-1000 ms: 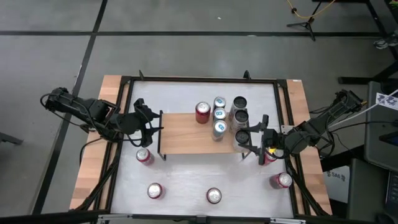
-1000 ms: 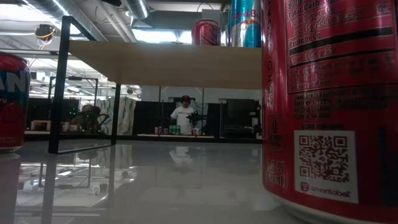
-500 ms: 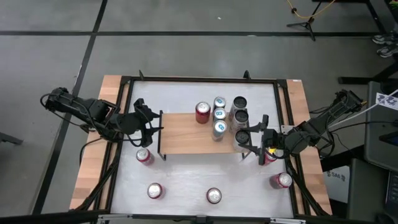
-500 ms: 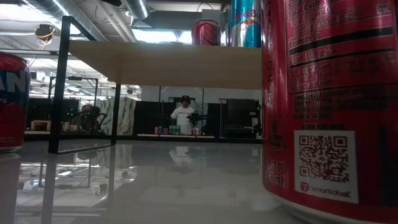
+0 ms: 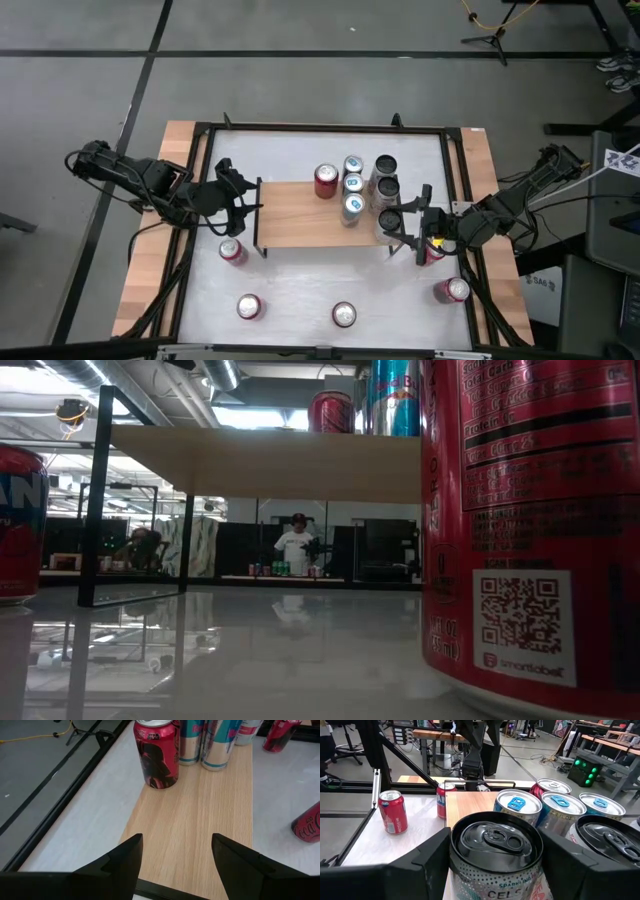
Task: Place canned beverage on shelf
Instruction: Put the white-pink soda can on the shelf aligned with the other white-pink soda cans
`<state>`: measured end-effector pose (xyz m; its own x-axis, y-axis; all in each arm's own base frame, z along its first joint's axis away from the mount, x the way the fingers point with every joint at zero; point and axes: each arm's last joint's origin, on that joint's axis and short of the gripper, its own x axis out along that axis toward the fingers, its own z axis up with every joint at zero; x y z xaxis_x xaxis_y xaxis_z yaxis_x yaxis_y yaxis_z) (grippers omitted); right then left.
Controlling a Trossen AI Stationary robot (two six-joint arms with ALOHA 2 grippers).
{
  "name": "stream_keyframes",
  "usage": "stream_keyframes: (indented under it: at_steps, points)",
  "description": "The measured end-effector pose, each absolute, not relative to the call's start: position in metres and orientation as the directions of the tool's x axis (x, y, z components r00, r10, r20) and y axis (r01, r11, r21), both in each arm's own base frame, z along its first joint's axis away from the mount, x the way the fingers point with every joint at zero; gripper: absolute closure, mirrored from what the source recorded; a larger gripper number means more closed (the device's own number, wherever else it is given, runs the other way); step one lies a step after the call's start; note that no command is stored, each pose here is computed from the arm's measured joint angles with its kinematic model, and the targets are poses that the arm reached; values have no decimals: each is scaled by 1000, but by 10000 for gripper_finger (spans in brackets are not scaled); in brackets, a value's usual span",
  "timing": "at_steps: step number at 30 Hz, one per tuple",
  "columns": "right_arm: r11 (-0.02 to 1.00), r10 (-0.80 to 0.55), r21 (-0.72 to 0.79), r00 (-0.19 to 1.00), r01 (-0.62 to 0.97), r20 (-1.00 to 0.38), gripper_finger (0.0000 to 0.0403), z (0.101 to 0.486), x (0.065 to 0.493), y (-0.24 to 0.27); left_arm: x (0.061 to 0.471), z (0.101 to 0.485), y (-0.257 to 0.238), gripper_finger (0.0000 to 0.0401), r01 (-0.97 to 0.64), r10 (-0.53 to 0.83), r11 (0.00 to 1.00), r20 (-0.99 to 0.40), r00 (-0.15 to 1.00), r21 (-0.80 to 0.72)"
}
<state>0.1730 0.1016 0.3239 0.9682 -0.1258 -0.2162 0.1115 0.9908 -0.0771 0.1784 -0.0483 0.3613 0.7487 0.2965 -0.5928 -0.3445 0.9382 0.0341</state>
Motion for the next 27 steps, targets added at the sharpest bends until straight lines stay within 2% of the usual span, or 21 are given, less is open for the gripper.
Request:
stream_keyframes:
  at_steps: [7, 18, 27]
  points:
    - [988, -143, -83, 966, 128, -215, 148, 324, 173, 101, 178, 361, -48, 172, -344, 296, 938, -593, 749, 34]
    - [987, -149, -85, 966, 134, -213, 61, 324, 173, 101, 178, 361, -48, 172, -345, 297, 938, -593, 749, 34]
    - [988, -147, -78, 967, 133, -207, 50, 325, 173, 101, 178, 361, -48, 172, -345, 297, 938, -593, 749, 35]
